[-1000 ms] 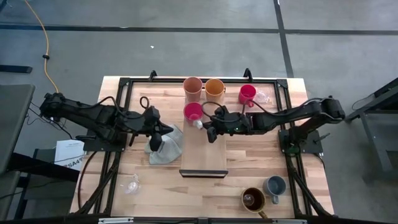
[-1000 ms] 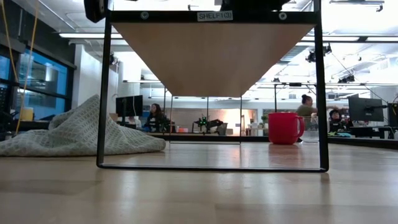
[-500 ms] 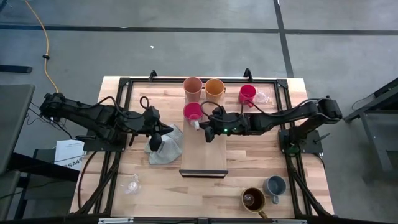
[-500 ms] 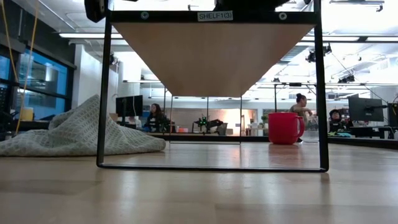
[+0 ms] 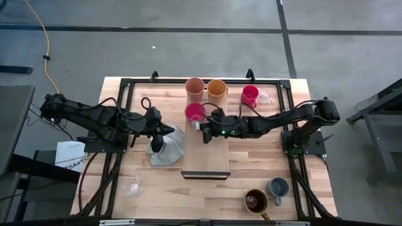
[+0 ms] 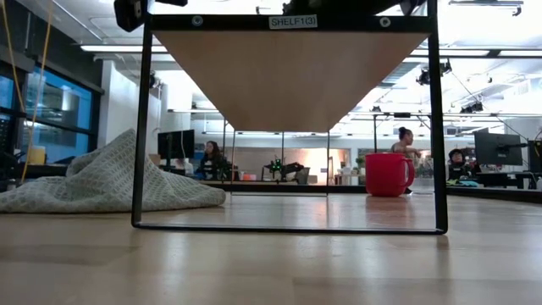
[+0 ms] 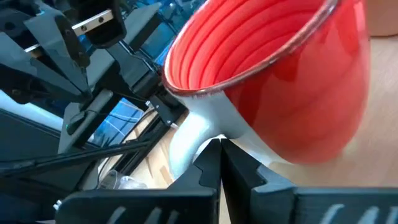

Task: Stack small to large cups/mugs on shelf
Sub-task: Put the pink mug on the shelf

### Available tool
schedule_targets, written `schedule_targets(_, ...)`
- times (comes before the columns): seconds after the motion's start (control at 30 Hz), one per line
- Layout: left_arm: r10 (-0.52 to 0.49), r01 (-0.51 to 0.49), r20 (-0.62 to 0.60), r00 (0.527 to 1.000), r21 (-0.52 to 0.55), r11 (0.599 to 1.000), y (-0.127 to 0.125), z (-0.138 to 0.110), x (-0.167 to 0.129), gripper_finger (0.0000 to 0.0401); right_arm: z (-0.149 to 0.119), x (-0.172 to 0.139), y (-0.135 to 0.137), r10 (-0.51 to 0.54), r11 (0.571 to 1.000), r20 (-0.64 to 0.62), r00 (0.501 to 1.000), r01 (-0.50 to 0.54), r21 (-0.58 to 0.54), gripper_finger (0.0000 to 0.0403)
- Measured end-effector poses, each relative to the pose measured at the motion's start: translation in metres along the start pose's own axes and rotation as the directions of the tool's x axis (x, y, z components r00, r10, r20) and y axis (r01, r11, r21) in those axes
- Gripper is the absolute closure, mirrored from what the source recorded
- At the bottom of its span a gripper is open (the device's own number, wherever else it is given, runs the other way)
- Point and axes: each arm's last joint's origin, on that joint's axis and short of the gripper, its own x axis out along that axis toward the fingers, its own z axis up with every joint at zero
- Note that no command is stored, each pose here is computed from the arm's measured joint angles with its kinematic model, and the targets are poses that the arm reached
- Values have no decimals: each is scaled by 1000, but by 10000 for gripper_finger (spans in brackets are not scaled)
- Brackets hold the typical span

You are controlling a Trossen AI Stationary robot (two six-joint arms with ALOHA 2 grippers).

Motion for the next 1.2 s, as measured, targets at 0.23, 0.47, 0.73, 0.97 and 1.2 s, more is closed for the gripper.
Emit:
schedule_targets(0.23,1,-1,-2,1000,2,1000,0,0,0,401,9,4,-9,-32,999,31,999,31,28,403)
schedule_targets(0.47,3,-3,-5,1000,5,1000,0,0,0,401,15,6,-14,-29,999,25,999,28,36,403)
schedule_targets(0.73,-15,15,-17,1000,1,1000,0,-1,0,401,1,-6,1,71,997,-122,990,-72,-5,403)
schedule_targets(0.97,-24,24,-19,1000,0,1000,0,-1,-1,401,0,-39,6,-36,996,-185,982,19,-91,403)
schedule_targets(1.2,-38,38,-19,999,-2,999,0,0,-3,401,6,-32,0,-42,997,-168,985,29,-78,403)
